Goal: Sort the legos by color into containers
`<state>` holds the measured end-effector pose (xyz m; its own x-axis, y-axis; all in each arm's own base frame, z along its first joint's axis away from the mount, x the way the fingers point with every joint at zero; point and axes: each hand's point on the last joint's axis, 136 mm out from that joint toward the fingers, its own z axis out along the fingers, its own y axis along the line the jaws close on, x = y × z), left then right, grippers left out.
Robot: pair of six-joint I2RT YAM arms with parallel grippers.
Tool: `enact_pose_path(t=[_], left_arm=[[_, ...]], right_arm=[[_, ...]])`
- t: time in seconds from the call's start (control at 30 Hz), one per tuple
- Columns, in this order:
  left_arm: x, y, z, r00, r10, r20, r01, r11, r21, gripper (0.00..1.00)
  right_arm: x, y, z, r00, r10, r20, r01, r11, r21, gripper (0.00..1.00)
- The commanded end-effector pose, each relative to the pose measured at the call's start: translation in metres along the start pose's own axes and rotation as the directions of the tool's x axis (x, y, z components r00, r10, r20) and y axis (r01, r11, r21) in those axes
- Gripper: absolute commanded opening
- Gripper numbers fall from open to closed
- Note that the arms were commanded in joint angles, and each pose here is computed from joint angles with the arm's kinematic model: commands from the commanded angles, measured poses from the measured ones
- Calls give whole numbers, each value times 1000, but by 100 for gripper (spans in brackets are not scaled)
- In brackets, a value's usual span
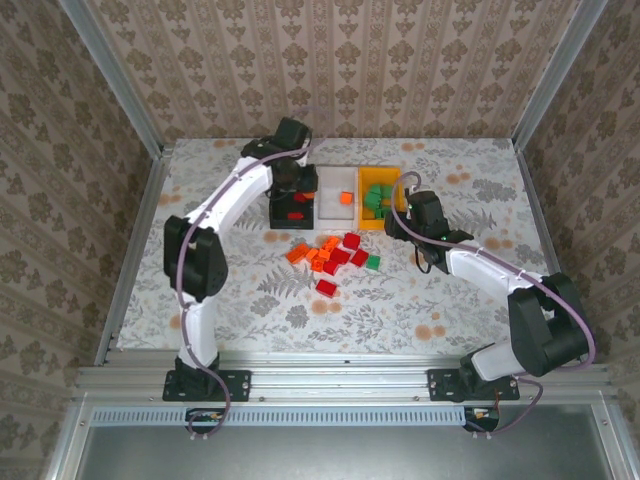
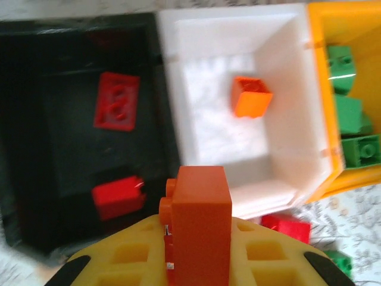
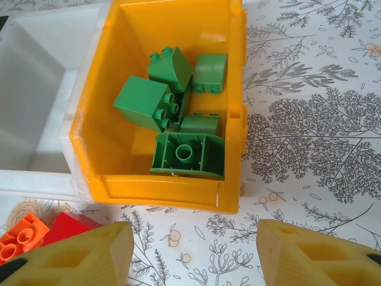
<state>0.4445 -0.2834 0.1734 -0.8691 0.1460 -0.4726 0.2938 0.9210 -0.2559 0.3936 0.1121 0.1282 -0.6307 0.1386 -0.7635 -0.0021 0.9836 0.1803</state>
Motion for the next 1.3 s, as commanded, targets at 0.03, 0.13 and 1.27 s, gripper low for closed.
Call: enact_pose_path(t=[0.03,0.13,1.27], left_arm=[[-1,-35,22,998,42,-55,-36,992,119,23],[0,-42,40,995,46,-84,-34,991,132,29],[187,55,2,902,280,-329,-337,932,-131,77]], right_arm=[[3,-9,5,999,28,15,-29,999,36,57],[3,-10,5,999,34,19,-34,999,36,58],[6,-5,7,998,55,10,-55,998,2,59]])
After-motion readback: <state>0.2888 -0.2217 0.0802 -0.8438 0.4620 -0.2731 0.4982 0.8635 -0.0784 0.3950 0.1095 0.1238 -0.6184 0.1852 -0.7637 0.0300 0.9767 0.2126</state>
